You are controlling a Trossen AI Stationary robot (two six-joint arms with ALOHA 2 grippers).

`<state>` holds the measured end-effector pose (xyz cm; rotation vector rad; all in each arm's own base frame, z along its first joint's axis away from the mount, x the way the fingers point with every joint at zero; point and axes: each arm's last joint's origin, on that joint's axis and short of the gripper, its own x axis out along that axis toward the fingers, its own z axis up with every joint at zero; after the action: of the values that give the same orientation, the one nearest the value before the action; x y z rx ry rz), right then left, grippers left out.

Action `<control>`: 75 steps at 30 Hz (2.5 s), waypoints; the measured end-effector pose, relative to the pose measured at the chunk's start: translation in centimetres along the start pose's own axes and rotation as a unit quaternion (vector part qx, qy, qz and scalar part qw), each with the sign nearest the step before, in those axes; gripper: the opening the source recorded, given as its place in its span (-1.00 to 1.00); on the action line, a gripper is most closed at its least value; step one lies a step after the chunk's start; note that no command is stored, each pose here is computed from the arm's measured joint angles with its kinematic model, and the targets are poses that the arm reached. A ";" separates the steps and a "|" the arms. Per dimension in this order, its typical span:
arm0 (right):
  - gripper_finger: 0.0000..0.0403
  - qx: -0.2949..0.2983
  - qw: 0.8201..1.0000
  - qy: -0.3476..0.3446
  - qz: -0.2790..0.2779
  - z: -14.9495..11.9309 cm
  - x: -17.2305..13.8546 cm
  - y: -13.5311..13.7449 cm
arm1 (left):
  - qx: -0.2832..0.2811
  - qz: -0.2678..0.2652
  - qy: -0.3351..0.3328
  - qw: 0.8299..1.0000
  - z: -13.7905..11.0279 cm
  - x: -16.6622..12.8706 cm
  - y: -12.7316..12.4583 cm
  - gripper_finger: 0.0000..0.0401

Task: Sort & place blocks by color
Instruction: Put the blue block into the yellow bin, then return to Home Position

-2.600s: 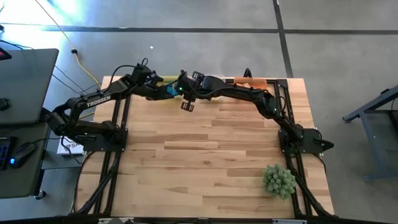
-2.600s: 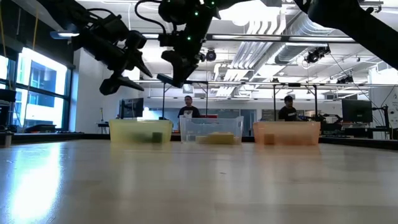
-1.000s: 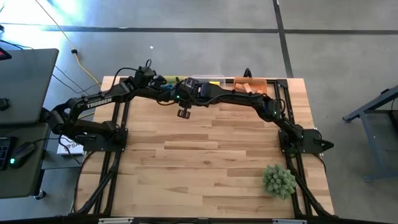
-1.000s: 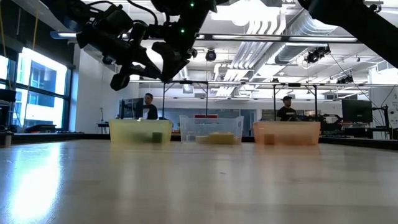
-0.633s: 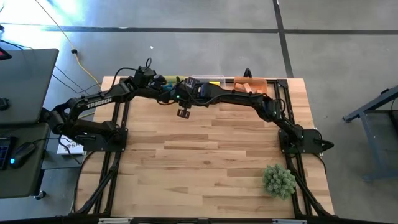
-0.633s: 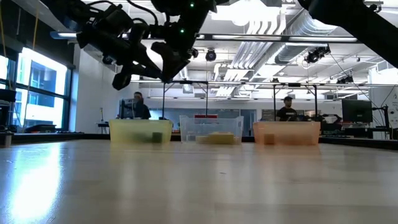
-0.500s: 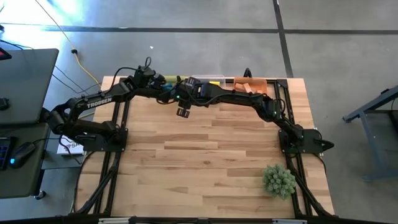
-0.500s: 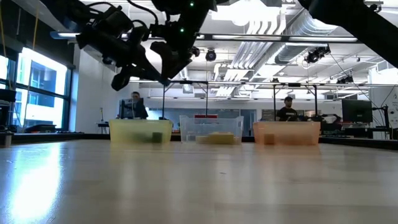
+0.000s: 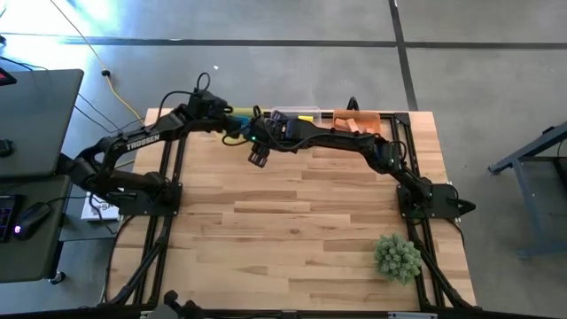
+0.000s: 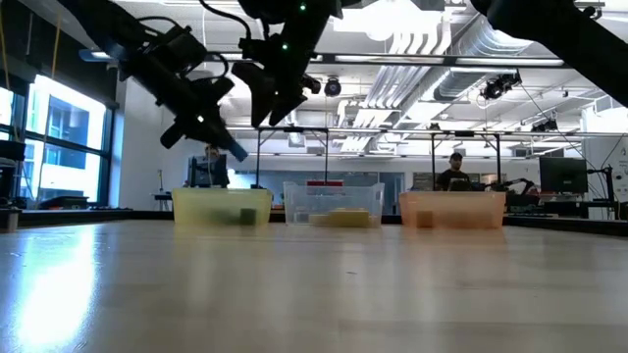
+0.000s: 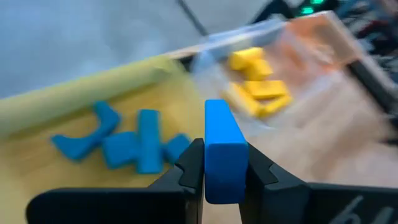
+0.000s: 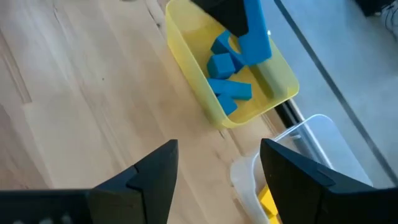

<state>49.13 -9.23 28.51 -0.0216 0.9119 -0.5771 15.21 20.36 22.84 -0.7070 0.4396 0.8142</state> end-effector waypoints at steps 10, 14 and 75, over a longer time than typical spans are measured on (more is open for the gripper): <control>0.07 0.018 1.000 0.003 0.021 0.0 0.0 0.1 | -0.022 0.056 0.046 0.997 -0.7 3.1 3.1 -0.82; 0.07 0.027 0.999 0.003 0.021 0.0 0.0 0.1 | -0.021 0.056 0.056 0.997 -1.1 4.2 3.5 -0.81; 0.07 -0.081 0.993 0.061 0.054 -1.5 -9.3 0.6 | 0.045 -0.128 0.005 0.991 -0.5 -7.5 -6.9 -0.23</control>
<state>43.87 -3.95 34.25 -0.0834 1.0716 -0.4063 15.92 12.87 29.76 -0.6674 0.3824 0.5457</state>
